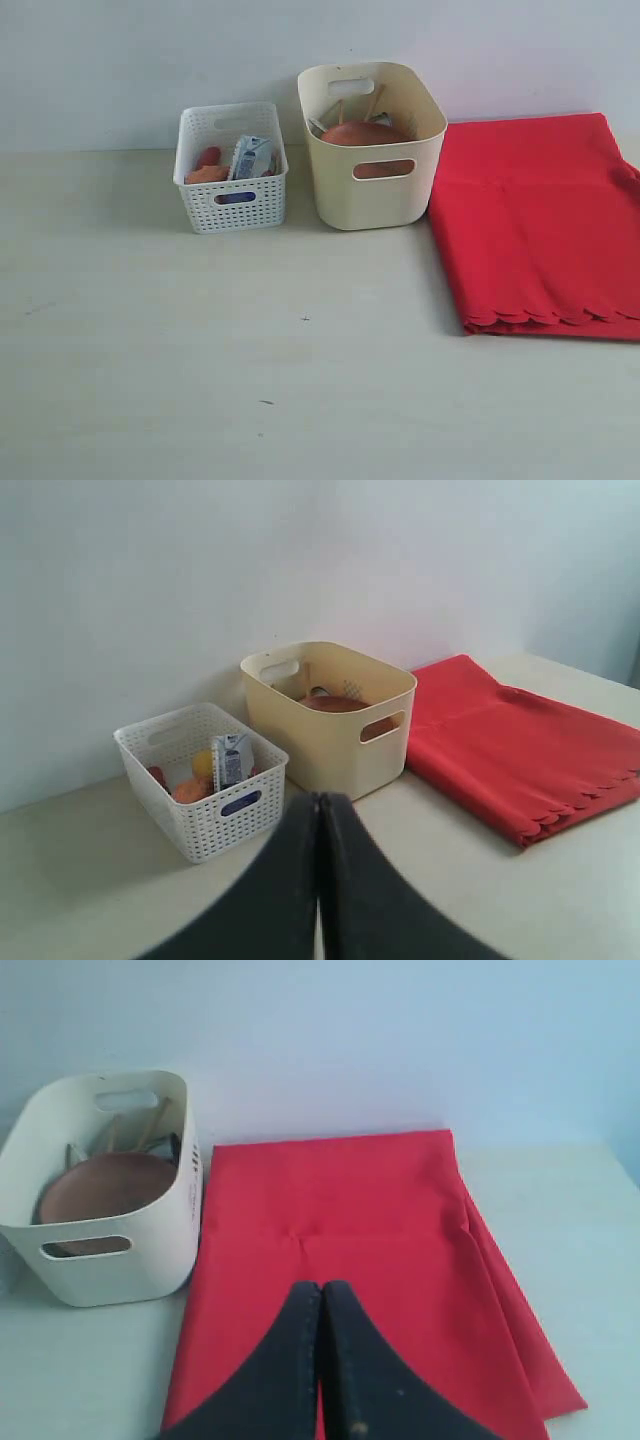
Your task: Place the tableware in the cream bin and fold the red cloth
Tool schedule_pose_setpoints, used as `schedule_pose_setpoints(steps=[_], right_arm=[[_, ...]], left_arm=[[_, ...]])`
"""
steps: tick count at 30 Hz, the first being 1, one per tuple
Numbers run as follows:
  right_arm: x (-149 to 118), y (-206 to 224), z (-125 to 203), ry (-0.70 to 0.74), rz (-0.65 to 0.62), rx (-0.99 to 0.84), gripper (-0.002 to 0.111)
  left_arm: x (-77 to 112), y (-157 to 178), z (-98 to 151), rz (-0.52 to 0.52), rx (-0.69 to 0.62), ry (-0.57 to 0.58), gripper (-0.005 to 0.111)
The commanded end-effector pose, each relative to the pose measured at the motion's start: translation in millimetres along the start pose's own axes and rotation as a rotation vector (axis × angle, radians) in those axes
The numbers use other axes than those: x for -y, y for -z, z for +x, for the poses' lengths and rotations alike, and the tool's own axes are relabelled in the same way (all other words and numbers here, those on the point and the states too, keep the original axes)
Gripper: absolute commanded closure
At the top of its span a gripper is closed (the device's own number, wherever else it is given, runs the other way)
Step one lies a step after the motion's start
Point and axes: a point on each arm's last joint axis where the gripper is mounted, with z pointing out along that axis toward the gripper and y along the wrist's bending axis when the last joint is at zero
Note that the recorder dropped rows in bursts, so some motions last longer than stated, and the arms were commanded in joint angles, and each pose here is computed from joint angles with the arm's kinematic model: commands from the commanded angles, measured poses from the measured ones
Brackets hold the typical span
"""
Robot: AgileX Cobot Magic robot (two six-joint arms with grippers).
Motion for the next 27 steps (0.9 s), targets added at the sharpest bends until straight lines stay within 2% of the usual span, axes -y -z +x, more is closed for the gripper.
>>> schedule_pose_setpoints(steps=[1,10,13,15,19,22,27], right_arm=[[-11.0,20.4,18.0,0.082,-0.062,0.070,0.108],[-20.8,41.4,51.6,0.127,-0.157,0.129,0.108],[-19.3,50.8,65.9,0.118,-0.157,0.164,0.108],[-19.5,64.0,77.9,0.075,-0.179,0.119,0.108],[-19.2,74.7,83.1,0.075,-0.186,0.130,0.108],[-19.7,76.4,83.6,0.051,-0.195,0.125,0.108],[-19.6,76.5,82.9,0.050,-0.194,0.133,0.108]], left_arm=[[-0.1,0.6,0.0,-0.002,0.008,0.004,0.107],[-0.1,0.6,0.0,-0.002,0.008,0.004,0.107],[-0.1,0.6,0.0,-0.002,0.008,0.004,0.107],[-0.1,1.0,-0.1,-0.002,0.010,0.004,0.107],[-3.8,19.9,1.2,-0.121,0.109,0.002,0.107],[-4.9,26.3,20.0,-0.214,0.127,0.003,0.107],[-7.6,21.1,44.0,-0.287,0.066,0.016,0.107]])
